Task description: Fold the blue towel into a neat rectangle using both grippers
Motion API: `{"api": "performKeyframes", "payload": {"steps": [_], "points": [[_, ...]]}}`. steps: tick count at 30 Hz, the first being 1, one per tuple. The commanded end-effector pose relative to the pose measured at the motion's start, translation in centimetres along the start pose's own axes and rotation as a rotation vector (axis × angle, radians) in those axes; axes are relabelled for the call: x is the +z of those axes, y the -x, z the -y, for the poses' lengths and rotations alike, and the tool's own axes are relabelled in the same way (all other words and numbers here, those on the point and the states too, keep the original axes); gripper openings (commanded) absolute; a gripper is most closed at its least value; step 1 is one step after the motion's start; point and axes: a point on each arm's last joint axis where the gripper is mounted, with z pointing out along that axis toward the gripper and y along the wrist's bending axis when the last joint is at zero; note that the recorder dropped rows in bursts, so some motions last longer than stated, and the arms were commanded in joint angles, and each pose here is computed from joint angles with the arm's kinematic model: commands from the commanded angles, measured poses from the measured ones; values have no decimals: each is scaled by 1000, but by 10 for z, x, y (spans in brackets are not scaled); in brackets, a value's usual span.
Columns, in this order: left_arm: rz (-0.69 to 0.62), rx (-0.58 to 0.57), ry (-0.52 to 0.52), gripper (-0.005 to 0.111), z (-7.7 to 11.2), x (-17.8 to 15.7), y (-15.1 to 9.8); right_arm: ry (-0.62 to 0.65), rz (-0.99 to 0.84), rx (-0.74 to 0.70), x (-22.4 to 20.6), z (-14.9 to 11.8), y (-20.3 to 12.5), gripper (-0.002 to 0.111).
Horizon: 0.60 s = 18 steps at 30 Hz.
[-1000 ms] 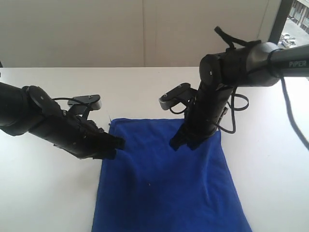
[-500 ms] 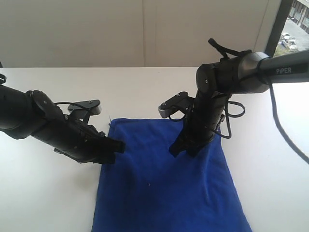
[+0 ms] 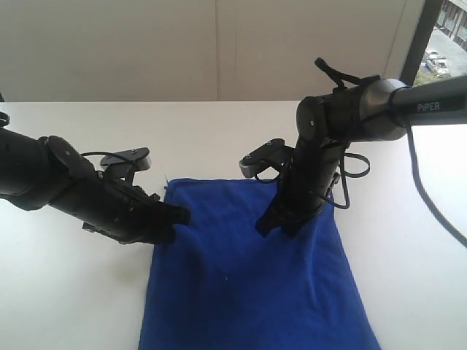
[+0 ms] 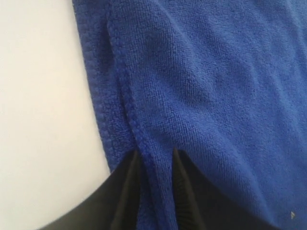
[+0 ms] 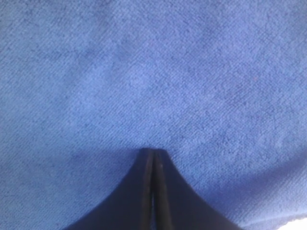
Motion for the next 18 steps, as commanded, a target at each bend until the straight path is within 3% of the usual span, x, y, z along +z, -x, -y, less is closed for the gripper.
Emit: {"api": "performKeyframes", "payload": {"steps": [1, 18], "points": [[-4, -22, -6, 30, 1, 0, -2, 6, -6, -1, 6, 2, 0, 0], [-23, -57, -51, 30, 6, 9, 7, 14, -5, -19, 6, 1, 0, 0]]}}
